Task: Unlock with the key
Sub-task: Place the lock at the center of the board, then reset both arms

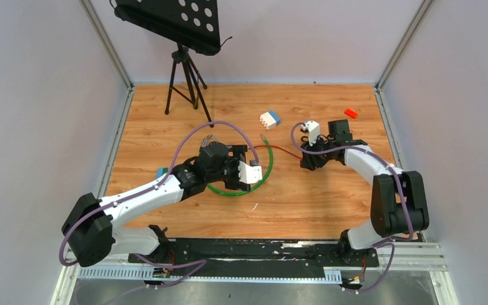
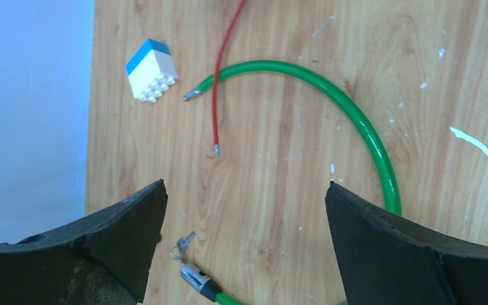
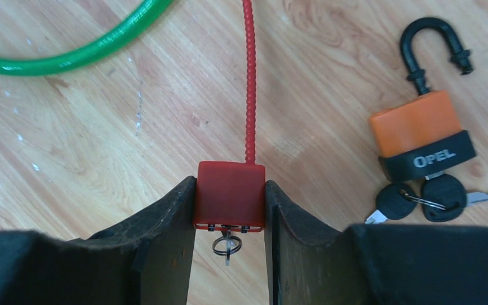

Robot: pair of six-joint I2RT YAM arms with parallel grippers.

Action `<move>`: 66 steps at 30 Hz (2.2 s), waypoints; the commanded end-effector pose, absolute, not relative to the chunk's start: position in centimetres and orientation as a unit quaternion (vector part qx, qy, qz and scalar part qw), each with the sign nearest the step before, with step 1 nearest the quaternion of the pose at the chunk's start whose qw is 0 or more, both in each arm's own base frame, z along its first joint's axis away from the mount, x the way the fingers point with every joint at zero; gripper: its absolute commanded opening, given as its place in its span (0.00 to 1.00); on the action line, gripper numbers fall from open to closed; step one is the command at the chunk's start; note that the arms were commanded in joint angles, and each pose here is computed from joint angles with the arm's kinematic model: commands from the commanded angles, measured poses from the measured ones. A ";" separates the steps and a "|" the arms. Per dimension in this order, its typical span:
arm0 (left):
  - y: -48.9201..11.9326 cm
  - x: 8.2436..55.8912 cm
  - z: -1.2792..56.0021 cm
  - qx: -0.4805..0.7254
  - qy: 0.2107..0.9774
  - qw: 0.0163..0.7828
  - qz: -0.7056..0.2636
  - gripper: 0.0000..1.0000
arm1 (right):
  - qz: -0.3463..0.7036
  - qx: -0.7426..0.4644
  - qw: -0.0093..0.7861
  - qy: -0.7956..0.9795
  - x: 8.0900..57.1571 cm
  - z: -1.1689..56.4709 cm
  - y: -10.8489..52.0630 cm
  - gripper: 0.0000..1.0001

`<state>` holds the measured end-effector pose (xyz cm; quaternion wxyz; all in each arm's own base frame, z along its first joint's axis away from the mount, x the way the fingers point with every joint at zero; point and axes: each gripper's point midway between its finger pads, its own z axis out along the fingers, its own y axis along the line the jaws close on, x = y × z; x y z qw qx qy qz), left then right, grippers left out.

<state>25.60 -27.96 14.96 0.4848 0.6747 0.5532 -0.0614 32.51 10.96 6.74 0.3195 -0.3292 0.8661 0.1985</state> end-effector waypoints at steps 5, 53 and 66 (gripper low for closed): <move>-27.2 26.5 20.4 0.621 0.573 0.532 -0.050 1.00 | 0.147 -0.372 0.275 0.874 31.8 3.2 10.5 0.39; -3.8 26.5 29.9 0.125 0.704 0.699 -0.019 1.00 | 0.039 -0.155 0.653 0.740 25.6 30.1 4.9 1.00; -4.1 25.8 29.3 0.158 0.714 0.682 -0.013 1.00 | 0.014 -0.154 0.646 0.748 25.6 29.5 4.1 1.00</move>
